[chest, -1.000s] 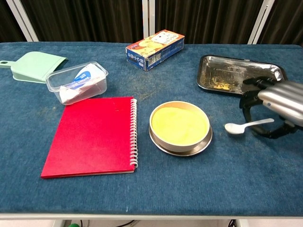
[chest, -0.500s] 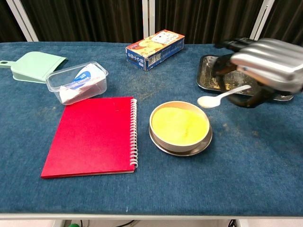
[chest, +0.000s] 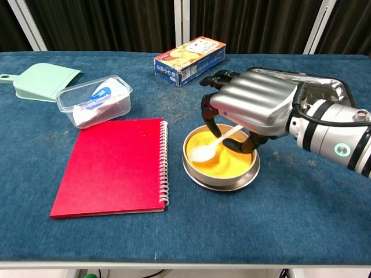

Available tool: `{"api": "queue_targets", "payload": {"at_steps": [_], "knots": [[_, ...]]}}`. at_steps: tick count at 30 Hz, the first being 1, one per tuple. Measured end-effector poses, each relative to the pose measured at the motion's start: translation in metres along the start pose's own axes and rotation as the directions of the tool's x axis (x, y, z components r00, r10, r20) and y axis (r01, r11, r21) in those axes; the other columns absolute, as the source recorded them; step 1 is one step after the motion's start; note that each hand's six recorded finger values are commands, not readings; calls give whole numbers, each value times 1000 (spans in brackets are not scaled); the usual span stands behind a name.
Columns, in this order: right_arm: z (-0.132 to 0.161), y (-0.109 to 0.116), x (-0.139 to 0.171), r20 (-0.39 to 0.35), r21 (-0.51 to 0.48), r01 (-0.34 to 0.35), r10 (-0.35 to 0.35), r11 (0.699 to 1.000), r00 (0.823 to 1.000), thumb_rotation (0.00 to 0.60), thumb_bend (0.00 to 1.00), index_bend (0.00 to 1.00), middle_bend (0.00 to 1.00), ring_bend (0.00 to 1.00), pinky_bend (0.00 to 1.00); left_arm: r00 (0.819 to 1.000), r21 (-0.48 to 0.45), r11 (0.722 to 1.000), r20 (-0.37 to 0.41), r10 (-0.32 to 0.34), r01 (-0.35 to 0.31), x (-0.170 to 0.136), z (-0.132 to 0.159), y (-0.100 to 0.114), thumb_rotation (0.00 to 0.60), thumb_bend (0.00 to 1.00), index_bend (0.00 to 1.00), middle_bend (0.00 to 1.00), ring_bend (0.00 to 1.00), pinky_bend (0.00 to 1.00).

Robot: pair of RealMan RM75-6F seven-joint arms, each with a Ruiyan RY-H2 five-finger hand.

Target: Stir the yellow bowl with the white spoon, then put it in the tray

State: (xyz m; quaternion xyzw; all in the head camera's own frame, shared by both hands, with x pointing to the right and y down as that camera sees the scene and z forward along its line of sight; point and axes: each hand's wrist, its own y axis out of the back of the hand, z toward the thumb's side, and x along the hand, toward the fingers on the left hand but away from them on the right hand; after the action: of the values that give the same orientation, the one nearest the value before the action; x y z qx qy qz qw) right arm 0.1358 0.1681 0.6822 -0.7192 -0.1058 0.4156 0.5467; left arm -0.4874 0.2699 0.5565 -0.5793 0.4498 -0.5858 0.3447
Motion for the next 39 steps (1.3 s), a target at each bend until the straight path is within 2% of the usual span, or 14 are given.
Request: {"api": "queue_targets", "payload": {"at_steps": [3,8,20,39], "knots": [[2,0,2,1,-6,-1,1,1000,1000,600,353,413,231,0,0,1000,-2,1000,3,2,-2,0,0,-1,600,115,81,52,80,120],[-4,1,7,15,-16,-3,3,1000,1000,600,343,397,230,0,0,1000,-2,1000,5,5,-5,1,1,0,600,115,81,52,80,120],[-8,-3,3,6,-25,-16,16,1000,1000,600,382,516,255,0,0,1000,-3,1000,2,7,-7,0,1,1,600,115,81,52,80,119],[-8,-2,0,6,-27,-9,9,1000,1000,600,398,577,278,0,0,1000,2,1000,-5,5,-5,0,1,0,600,115,75,52,80,121]]}}
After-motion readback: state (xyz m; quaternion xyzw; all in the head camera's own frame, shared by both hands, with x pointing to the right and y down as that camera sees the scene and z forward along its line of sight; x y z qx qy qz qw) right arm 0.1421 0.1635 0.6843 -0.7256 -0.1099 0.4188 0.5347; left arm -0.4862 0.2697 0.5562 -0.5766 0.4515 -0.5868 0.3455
